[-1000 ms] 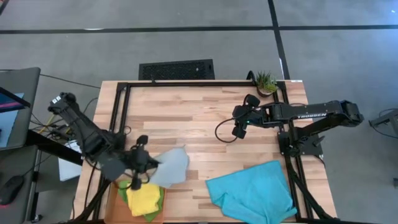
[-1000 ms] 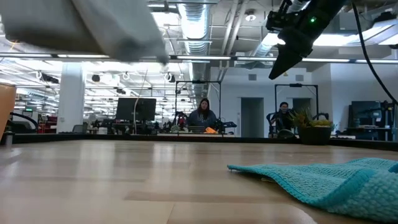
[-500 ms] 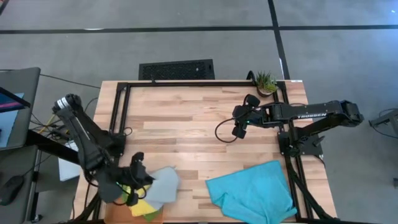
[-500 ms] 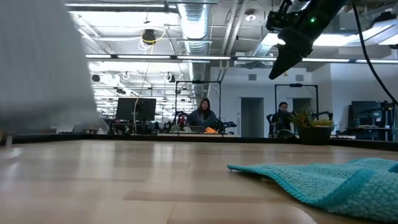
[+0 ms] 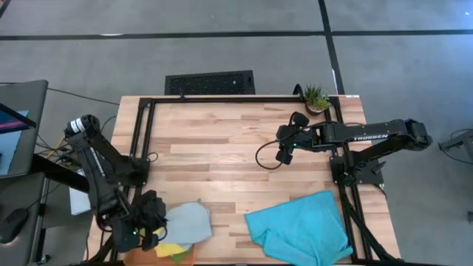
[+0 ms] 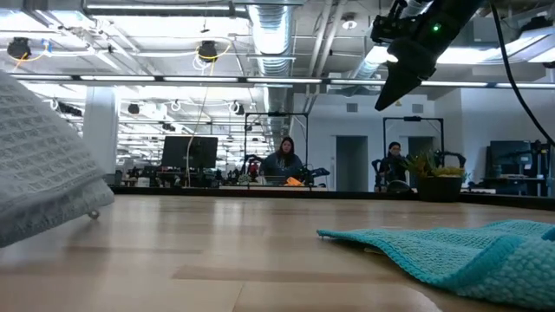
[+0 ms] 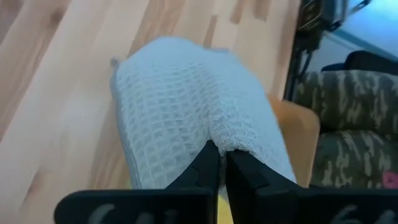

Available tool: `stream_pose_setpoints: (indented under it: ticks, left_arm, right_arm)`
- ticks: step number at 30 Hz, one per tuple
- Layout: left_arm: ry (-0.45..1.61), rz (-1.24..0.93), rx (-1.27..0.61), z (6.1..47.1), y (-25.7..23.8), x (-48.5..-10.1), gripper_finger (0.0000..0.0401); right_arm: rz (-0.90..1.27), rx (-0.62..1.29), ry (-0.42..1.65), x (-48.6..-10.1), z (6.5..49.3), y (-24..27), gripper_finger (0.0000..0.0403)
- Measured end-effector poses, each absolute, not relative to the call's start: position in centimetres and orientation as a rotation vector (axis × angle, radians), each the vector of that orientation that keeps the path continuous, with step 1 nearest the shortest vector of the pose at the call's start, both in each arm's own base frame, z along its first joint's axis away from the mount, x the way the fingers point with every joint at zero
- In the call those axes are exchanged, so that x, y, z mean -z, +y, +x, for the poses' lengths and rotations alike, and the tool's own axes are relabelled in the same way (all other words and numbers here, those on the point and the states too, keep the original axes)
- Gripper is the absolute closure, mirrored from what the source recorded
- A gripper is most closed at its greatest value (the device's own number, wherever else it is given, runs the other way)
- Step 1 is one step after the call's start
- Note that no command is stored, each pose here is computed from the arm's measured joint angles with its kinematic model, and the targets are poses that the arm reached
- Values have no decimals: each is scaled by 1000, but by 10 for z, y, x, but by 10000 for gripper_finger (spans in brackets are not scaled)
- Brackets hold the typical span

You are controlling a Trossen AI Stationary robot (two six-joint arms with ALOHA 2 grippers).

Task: Fold microfiber towels
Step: Put the folded gray towel into the orange bin

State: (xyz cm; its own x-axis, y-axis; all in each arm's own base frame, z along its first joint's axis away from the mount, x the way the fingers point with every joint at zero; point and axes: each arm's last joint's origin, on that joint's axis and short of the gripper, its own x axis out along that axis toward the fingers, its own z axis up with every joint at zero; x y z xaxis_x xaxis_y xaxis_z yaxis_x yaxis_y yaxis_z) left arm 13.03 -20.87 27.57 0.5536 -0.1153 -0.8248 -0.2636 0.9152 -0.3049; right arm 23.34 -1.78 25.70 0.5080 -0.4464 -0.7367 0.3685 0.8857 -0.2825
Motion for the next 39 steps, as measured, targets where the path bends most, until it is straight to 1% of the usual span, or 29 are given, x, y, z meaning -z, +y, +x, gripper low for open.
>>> stream_pose_setpoints:
  ticks: [5, 12, 16, 20, 26, 29, 33, 39]
  left_arm:
    - [1010, -444, -88, 123, -209, -279, 401]
    - [925, -451, -51, 115, -213, -319, 401]
    - [935, -523, -29, 111, -218, -325, 401]
    - [1054, -572, -64, 109, -224, -314, 401]
    - [1267, -576, -131, 108, -239, -293, 401]
    - [1323, -581, -166, 109, -246, -284, 401]
    - [1355, -569, -200, 107, -254, -274, 399]
    - [1366, -548, -232, 106, -262, -264, 393]
  right_arm:
    - [-94, 492, 914, -257, 233, -18, 214]
    - [-93, 493, 913, -257, 233, -18, 214]
    - [-92, 493, 910, -257, 234, -18, 214]
    - [-96, 499, 909, -257, 234, -18, 214]
    - [-105, 516, 907, -258, 233, -19, 214]
    - [-102, 508, 909, -257, 234, -18, 214]
    - [-74, 392, 908, -257, 236, -13, 214]
    - [-56, 159, 833, -262, 244, 2, 214]
